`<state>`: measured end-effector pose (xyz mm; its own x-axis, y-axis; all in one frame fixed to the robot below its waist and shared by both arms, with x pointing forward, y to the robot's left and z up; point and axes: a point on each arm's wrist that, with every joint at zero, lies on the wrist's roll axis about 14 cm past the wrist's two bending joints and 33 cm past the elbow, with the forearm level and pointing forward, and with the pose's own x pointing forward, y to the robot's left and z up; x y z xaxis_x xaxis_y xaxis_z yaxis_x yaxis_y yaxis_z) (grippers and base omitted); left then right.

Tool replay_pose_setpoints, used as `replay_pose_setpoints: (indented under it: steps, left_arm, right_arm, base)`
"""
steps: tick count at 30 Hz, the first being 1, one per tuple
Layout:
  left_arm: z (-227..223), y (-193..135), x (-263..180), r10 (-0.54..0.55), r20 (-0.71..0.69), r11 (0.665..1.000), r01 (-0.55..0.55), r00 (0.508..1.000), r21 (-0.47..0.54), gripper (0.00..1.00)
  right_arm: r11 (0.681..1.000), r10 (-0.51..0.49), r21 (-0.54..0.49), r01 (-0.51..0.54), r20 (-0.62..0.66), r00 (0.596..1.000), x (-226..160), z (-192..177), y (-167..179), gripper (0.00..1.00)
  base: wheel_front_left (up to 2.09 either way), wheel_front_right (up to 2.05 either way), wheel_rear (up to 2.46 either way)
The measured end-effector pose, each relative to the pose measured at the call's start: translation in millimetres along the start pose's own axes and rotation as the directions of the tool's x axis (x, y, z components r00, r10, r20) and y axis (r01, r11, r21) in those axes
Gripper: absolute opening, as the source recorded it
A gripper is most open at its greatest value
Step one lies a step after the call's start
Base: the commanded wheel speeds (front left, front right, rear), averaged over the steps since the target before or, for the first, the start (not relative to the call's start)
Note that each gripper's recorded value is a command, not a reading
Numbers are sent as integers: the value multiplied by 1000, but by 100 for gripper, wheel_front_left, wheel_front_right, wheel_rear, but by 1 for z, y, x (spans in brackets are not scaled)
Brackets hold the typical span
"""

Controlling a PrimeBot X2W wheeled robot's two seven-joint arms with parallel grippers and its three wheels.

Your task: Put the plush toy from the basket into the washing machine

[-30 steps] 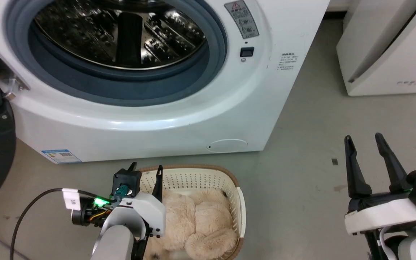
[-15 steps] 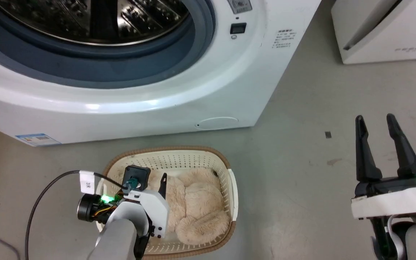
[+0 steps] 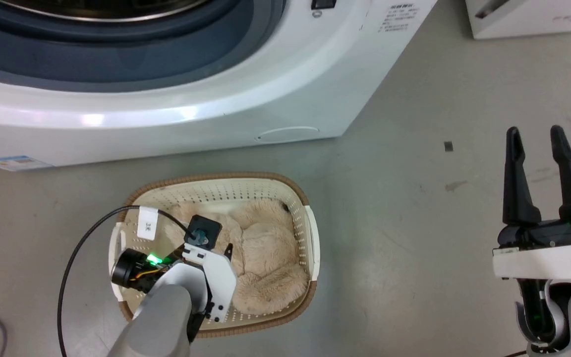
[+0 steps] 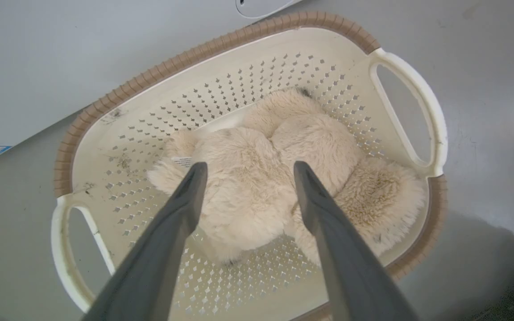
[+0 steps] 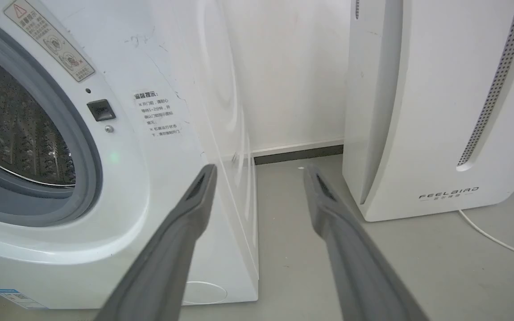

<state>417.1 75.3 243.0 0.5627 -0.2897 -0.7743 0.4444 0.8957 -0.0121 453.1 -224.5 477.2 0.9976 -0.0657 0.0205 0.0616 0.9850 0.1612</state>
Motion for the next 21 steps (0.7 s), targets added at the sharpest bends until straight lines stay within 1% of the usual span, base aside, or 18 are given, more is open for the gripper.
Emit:
replay_pose_setpoints:
  steps: [12, 21]
  left_arm:
    - [-47, 1, 33, -43, -205, 994, 62, 978, 86, 100]
    - [-72, 0, 58, -72, -300, 985, 115, 951, 126, 100]
  right_arm:
    - [999, -33, 5, 33, -12, 999, 14, -20, -14, 100]
    - [999, -53, 12, 53, -27, 998, 25, -40, -22, 100]
  base:
    - [0, 0, 0]
    - [0, 0, 0]
